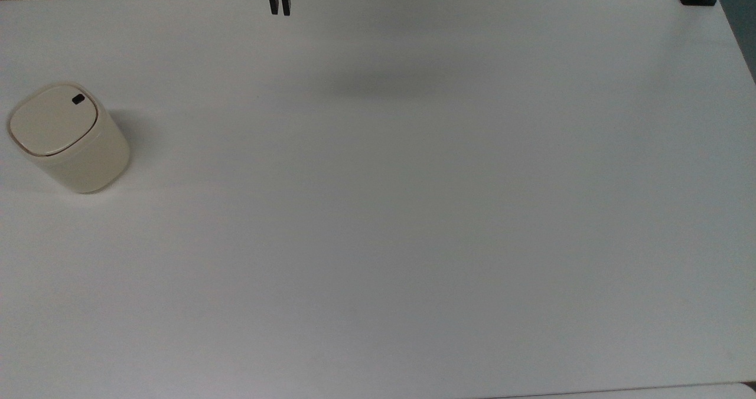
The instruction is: Close the trash bin
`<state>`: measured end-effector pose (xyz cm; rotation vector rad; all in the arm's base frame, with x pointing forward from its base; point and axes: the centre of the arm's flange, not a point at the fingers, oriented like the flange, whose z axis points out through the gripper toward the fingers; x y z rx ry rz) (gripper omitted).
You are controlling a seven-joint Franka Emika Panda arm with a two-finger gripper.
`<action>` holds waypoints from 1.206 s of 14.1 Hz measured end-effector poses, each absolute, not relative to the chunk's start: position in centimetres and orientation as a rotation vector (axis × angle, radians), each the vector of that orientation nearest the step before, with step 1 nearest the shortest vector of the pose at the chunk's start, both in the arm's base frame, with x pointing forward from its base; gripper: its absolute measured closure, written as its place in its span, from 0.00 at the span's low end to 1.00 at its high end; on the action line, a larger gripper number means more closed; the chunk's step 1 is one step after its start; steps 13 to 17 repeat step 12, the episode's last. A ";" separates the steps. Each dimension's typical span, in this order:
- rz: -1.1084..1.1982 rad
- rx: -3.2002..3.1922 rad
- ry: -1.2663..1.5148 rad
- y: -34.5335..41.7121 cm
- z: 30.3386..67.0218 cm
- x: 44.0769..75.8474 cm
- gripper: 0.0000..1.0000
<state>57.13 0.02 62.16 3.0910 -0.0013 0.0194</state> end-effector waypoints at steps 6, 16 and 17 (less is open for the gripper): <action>-0.001 3.090 0.023 -0.2 61.6 57.2 0.33; -0.001 3.089 0.018 -0.6 61.6 57.2 0.00; -0.001 3.089 0.018 -0.6 61.6 57.2 0.00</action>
